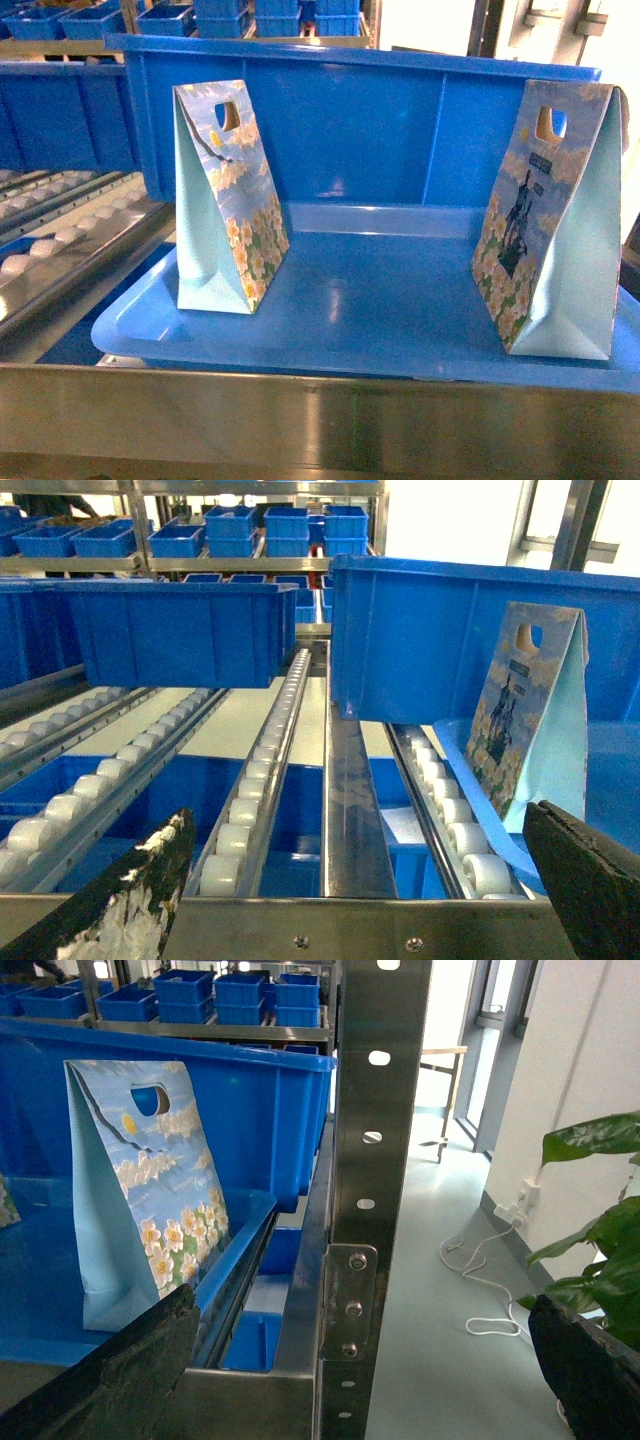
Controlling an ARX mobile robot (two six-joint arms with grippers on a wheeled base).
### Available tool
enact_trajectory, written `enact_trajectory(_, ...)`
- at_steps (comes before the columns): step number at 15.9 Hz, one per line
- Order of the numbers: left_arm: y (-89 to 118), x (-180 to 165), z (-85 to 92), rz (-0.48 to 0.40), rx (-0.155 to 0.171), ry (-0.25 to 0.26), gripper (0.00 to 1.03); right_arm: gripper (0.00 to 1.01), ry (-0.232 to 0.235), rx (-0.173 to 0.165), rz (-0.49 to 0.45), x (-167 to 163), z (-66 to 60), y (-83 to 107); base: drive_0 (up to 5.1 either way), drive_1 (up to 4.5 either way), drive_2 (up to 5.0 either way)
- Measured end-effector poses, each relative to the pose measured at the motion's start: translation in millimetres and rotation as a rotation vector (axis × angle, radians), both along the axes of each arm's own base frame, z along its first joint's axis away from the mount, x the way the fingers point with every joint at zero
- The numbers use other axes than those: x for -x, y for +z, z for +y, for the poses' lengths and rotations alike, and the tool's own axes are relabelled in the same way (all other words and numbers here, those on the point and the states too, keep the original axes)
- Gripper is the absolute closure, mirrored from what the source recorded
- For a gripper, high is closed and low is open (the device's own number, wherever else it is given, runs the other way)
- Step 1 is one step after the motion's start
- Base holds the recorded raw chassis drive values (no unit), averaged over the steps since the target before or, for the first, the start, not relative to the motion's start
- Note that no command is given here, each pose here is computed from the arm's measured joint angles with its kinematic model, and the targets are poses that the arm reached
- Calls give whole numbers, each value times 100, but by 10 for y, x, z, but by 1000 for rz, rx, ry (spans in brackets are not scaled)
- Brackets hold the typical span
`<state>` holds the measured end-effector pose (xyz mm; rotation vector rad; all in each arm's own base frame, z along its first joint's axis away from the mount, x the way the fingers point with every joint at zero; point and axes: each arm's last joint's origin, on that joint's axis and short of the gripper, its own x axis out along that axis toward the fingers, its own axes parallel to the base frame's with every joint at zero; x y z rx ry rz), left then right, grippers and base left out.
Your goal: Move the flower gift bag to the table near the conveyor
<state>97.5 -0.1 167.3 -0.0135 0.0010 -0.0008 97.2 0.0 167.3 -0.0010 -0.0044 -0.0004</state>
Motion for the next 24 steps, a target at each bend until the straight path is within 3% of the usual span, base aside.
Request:
enact_trajectory(7,3,0,-1,-3,0,0,5,3,0,0,0,0,0,0,0,0,0)
enact_trajectory(8,39,-10,-16,-37,0,-14,5,3,6,1,-12,-3,9,13,0,0,0)
enact_trajectory(10,46,-14,9,-42,-9,-33,5,3,65,3,-46,-81,121,66,0,0,0)
enact_trajectory(17,121,-135,96,-60,-9,-35,5,3,113,0,-50,-244,273,130,0,0,0)
enact_trajectory(21,719,-587,21,-170,-9,-149,5,3,181,-2,-80,-497,471,382,0,0,0)
enact_trajectory(24,859,-987,-230,-93,-20,-235,5,3,204,6,-63,-718,595,531,0,0,0)
